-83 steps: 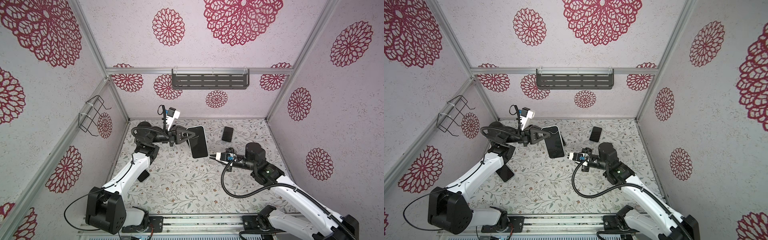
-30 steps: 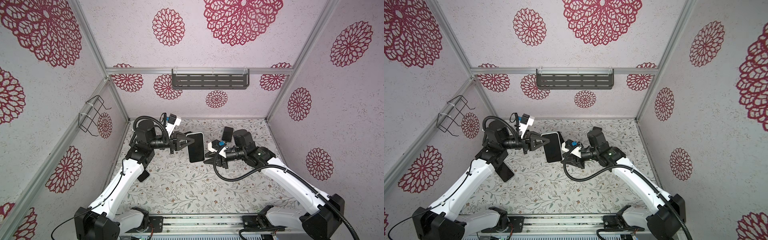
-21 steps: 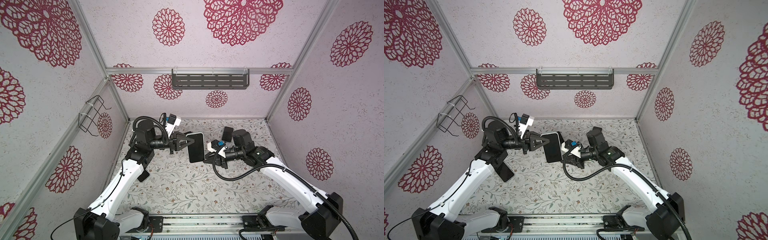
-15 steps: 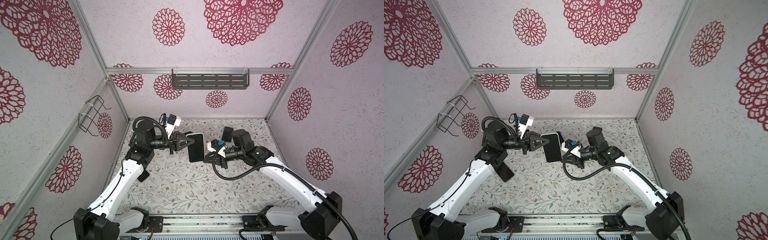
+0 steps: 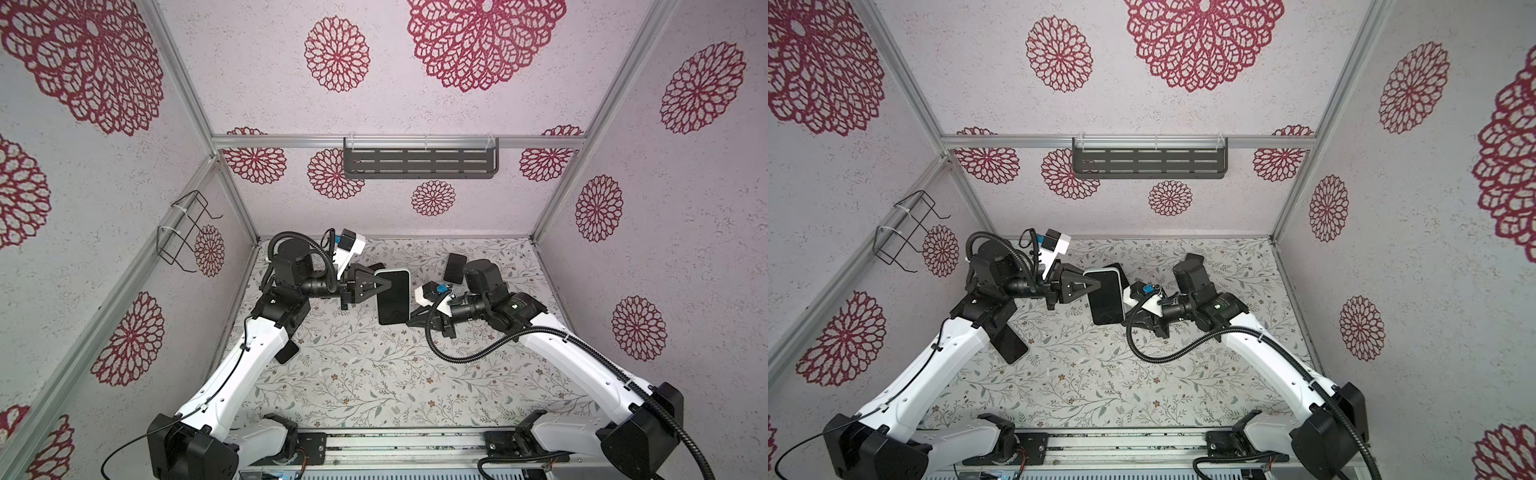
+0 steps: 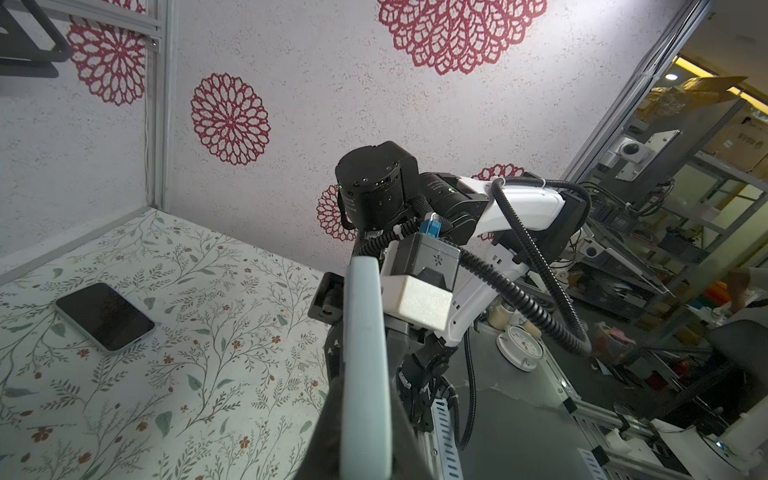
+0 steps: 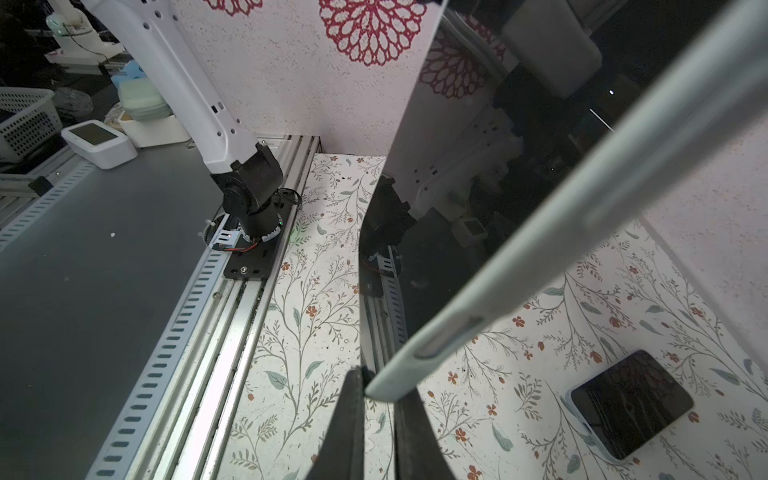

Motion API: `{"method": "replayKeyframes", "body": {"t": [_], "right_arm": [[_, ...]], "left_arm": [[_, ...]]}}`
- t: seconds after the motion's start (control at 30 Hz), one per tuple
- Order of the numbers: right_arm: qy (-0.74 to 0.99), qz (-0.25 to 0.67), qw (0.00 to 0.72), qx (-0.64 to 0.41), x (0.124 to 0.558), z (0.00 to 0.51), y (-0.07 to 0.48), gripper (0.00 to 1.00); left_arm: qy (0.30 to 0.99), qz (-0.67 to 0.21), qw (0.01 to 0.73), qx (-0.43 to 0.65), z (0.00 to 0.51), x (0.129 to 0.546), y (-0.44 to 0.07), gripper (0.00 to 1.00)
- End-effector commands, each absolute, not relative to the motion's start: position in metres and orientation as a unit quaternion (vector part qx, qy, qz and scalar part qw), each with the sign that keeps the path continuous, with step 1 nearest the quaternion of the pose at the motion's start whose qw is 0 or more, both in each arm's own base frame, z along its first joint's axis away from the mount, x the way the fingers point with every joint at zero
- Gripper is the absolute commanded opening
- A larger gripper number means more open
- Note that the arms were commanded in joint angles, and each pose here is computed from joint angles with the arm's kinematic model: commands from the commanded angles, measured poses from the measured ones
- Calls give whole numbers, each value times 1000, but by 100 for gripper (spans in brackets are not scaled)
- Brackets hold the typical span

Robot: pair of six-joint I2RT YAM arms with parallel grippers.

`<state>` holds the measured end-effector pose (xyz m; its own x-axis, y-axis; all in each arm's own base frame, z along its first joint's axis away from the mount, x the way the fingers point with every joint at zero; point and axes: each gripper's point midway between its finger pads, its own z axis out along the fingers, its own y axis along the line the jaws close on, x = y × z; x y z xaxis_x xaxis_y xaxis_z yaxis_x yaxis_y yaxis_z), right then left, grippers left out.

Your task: Take the phone out of the phone case

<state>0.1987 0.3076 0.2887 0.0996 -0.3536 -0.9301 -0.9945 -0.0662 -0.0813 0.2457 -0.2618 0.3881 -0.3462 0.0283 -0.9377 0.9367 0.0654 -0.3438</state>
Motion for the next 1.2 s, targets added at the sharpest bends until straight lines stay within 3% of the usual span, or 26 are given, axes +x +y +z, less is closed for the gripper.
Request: {"method": "replayKeyframes", "body": {"t": [0.0, 1.17], "right_arm": [[433, 348, 518, -650, 202, 338, 319, 0], [417, 256, 626, -607, 231, 352, 316, 0]], "left_arm": [[629, -557, 359, 406, 367, 239, -278, 0], [626, -594, 289, 414, 348, 228, -311, 0]]}}
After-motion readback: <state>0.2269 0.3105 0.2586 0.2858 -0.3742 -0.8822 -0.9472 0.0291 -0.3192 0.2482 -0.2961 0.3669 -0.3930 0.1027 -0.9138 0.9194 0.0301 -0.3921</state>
